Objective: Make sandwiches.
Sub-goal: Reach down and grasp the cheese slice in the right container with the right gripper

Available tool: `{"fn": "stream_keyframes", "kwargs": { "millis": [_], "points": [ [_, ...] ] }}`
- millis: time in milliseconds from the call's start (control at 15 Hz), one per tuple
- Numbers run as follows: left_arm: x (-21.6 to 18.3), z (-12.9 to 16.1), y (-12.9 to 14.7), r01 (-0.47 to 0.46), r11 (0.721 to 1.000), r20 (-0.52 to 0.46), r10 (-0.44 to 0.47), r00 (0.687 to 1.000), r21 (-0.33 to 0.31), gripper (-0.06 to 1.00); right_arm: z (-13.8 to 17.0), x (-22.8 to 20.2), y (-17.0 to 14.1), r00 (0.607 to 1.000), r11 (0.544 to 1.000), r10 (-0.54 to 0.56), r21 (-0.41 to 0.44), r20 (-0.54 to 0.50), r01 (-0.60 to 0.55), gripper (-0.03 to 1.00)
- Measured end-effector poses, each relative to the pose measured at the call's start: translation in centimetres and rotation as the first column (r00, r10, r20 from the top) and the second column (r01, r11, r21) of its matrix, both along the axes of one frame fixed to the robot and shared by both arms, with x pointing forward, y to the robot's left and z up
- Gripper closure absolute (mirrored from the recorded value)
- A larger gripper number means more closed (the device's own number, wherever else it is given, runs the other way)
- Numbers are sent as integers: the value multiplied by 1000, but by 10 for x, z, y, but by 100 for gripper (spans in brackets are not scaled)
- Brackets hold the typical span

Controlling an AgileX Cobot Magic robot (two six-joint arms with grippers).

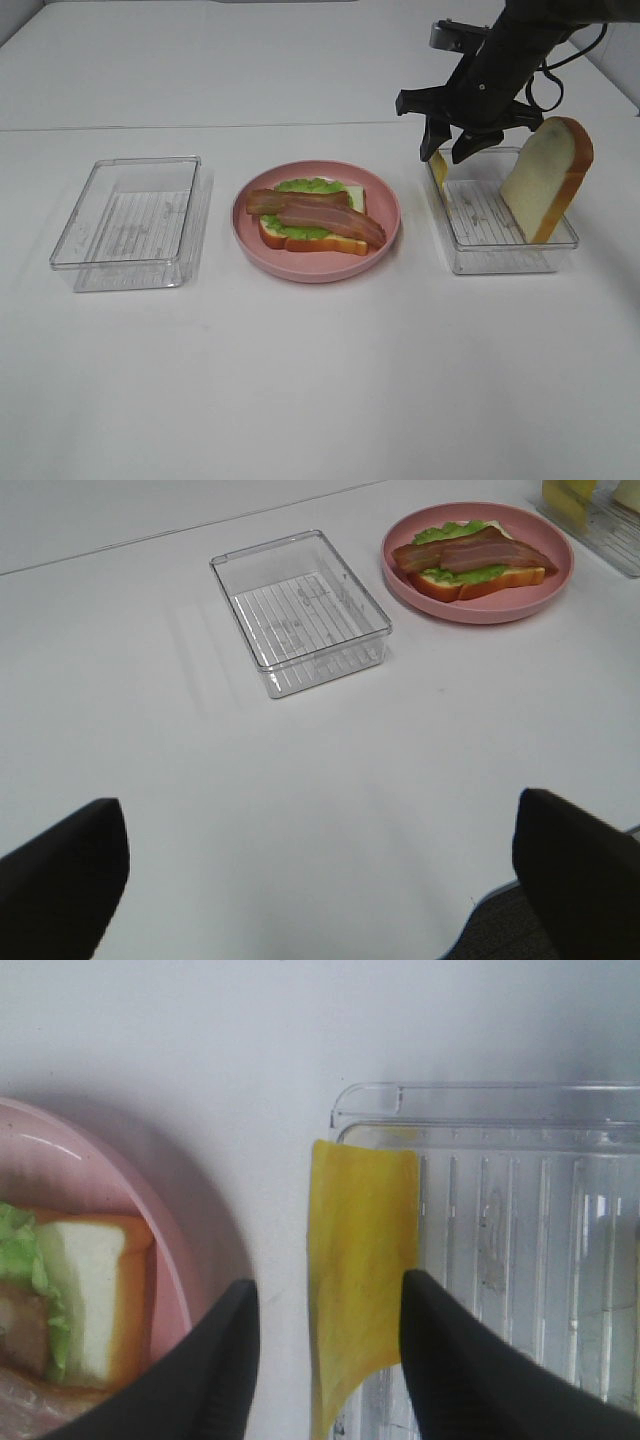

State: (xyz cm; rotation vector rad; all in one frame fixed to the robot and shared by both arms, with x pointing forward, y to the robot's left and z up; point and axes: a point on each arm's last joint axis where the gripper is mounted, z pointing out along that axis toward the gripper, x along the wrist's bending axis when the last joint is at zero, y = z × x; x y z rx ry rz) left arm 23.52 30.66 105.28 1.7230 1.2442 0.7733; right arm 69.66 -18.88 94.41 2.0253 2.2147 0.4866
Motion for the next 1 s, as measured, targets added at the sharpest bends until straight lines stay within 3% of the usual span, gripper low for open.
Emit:
{"fn": "stream_keyframes", "kwargs": {
  "millis": [800,1000],
  "points": [
    [0,0,0,0,1000,0,0,1000,0,-4,-11,1,0,1000,1000,2,-10,-25,-2,56],
    [0,0,0,0,1000,0,0,1000,0,-4,-11,1,0,1000,1000,2,-11,-25,-3,91]
  ]
}}
